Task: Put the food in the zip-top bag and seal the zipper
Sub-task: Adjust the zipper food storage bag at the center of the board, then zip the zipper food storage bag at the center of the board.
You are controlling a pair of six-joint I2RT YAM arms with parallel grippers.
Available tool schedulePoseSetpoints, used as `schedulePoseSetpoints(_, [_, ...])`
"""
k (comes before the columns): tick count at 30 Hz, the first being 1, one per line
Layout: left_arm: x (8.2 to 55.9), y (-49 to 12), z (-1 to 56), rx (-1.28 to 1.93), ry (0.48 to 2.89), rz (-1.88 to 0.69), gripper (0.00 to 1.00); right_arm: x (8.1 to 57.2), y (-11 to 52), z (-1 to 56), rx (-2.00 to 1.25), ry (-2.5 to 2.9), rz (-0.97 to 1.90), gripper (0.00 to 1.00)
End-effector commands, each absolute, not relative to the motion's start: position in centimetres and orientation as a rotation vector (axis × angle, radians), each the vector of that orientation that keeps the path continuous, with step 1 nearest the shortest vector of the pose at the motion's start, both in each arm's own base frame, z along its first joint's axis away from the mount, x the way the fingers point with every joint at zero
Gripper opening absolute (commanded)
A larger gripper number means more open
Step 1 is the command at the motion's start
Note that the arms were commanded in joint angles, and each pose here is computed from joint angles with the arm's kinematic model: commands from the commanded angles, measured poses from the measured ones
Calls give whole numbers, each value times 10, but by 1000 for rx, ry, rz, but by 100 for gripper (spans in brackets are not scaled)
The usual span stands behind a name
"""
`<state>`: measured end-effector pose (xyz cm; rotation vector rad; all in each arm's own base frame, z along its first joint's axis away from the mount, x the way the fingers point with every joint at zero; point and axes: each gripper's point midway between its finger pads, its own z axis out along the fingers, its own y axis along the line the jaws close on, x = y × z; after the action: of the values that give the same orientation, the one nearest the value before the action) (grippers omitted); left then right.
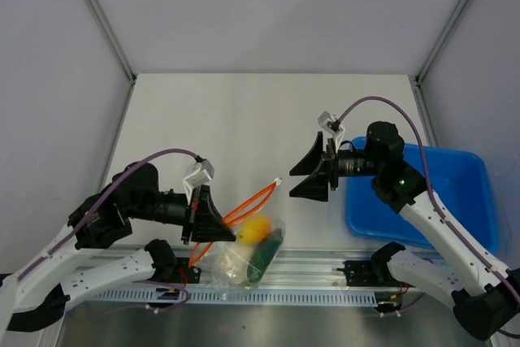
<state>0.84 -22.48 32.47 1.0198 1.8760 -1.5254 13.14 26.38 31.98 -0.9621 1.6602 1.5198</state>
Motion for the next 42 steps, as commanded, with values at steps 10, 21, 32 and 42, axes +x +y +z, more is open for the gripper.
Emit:
schedulePoseSetpoints(10, [-18, -221, 370, 1089, 1649, -1719, 1, 105, 285, 374, -1152, 1314, 1626, 83])
schedulePoseSetpoints(21, [-17, -226, 375, 1104, 1626, -1736, 1, 80, 299, 382, -1216, 1226, 1710, 80])
schedulePoseSetpoints(32, [-15, -226, 370, 1091, 1636, -1720, 1, 70, 299, 381, -1209, 1200, 1771, 60])
schedulePoseSetpoints(42, [-15, -222, 363, 1075, 1655, -1705, 0, 67, 297, 386, -1182, 1199, 1786, 9])
